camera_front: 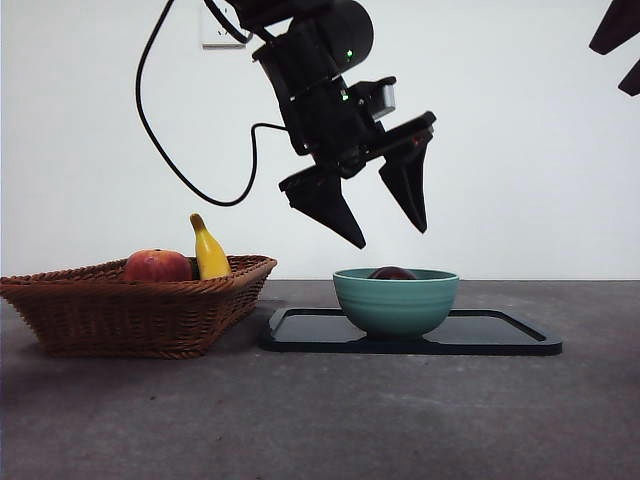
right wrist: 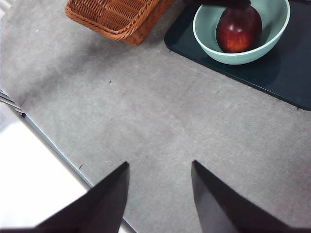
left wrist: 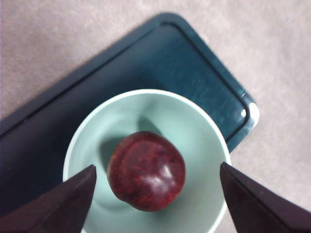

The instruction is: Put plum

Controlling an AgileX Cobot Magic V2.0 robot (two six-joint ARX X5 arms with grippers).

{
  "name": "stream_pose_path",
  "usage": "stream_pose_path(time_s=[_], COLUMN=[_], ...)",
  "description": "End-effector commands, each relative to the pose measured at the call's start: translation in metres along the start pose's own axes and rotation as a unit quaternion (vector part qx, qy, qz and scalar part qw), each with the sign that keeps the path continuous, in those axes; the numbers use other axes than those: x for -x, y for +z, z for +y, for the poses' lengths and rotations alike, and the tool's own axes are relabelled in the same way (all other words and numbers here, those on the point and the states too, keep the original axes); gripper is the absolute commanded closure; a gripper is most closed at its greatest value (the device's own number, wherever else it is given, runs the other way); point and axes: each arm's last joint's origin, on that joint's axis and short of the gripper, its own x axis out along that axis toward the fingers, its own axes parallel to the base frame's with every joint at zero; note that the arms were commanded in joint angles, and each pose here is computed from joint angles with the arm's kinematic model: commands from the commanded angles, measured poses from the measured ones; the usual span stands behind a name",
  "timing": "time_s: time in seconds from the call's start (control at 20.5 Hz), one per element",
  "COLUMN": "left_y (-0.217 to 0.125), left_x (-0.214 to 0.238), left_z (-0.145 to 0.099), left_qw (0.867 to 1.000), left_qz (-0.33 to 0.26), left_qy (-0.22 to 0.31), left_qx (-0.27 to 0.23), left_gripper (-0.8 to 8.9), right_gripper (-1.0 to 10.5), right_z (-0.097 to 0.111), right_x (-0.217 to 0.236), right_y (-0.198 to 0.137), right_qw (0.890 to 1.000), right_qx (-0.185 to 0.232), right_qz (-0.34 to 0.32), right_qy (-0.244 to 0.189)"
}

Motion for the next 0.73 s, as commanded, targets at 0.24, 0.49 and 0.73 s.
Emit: stream_pose_path(time_s=[0.24, 0.49, 0.73], left_y=[-0.001, -0.006, -0.008], left_x=[-0.025, -0.038, -0.042], left_z=[-0.004, -0.002, -0.003], left_qw=[0.999, 0.998, 0.998], left_qz=[0.012, 0.027, 0.032], left_qy=[-0.004, -0.003, -0.004], left_qx=[-0.043, -0.050, -0.058], left_gripper=[4.09, 4.09, 4.10], right_gripper=[7.4, 7.4, 7.4], right_z=[0.001, 0.001, 0.001], right_x=[0.000, 0.000, 0.000], right_y=[0.002, 0.002, 0.002], right_qw=[1.000, 1.000, 1.000], right_qx=[0.010, 0.010, 0.010], right_qz=[-0.002, -0.002, -0.002], right_qy=[0.003, 0.003, 0.003])
